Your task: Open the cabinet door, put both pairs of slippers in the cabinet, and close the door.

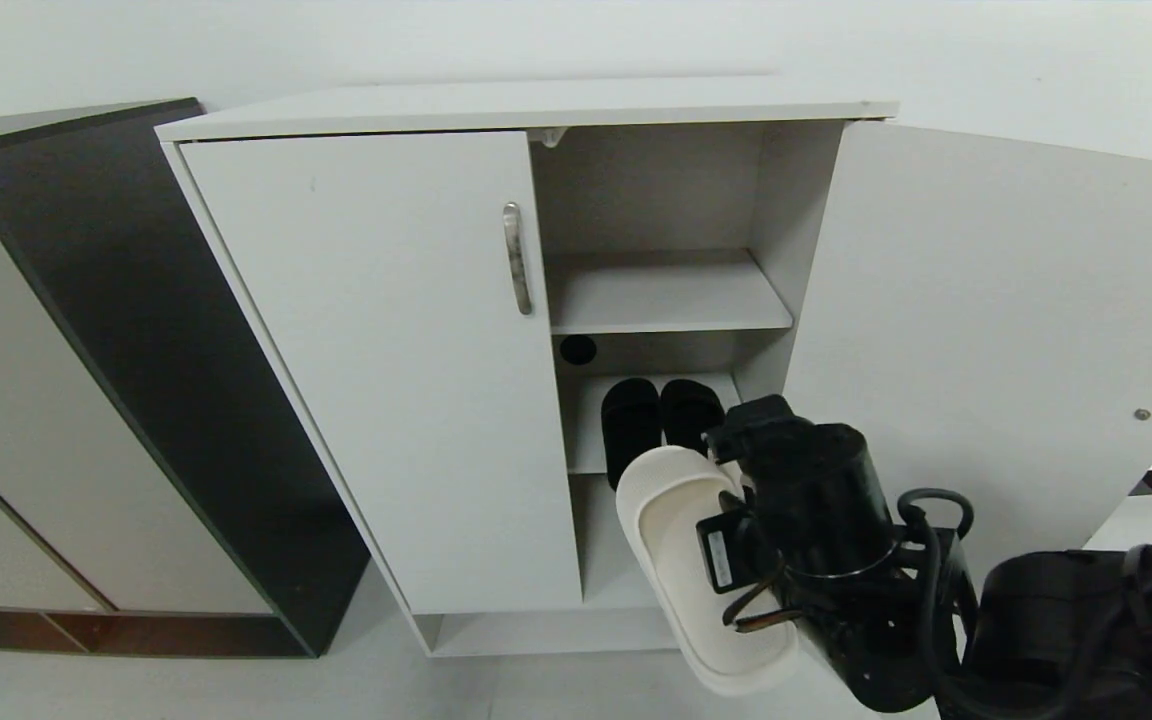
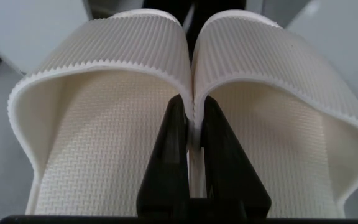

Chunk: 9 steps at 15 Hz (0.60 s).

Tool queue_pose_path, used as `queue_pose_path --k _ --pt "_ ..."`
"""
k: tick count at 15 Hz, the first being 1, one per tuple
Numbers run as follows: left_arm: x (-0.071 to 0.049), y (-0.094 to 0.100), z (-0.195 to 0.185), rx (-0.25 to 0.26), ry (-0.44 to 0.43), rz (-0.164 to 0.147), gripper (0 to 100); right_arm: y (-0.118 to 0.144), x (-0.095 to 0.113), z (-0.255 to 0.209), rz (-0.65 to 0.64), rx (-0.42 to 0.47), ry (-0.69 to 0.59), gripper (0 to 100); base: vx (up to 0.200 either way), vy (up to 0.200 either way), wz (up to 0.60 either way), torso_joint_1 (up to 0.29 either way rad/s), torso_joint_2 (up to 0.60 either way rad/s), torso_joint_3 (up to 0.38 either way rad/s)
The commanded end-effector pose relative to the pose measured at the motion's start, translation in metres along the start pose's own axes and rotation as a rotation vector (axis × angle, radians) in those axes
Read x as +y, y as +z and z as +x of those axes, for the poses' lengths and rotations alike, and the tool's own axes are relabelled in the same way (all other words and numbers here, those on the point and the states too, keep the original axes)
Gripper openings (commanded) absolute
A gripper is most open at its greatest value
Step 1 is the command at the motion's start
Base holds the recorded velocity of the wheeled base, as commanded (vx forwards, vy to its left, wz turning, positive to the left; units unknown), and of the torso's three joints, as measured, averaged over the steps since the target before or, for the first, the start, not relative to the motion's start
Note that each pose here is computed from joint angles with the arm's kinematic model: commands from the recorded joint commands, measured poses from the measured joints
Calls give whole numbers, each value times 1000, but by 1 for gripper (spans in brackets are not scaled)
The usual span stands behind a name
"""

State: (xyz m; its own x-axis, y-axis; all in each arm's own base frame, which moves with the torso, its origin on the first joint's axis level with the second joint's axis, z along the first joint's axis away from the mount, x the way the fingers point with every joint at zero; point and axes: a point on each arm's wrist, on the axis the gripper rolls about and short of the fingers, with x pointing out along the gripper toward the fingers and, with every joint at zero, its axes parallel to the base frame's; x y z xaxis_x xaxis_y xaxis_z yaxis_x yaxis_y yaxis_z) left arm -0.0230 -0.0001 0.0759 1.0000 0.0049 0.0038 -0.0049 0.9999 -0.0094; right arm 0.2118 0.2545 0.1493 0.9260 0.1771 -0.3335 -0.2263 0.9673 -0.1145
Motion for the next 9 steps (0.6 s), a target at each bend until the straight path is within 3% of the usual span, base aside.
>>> queue_pose_path --k 1,5,9 --pt "0 0 0 1 0 -1 0 37 15 -15 93 -65 -19 0 0 0 0 0 0 0" --pt "0 0 0 1 1 0 0 80 21 -20 143 -181 -62 0 0 0 0 0 0 0" --pt "0 0 0 1 0 5 0 92 22 -18 151 -206 -67 0 0 0 0 0 0 0"
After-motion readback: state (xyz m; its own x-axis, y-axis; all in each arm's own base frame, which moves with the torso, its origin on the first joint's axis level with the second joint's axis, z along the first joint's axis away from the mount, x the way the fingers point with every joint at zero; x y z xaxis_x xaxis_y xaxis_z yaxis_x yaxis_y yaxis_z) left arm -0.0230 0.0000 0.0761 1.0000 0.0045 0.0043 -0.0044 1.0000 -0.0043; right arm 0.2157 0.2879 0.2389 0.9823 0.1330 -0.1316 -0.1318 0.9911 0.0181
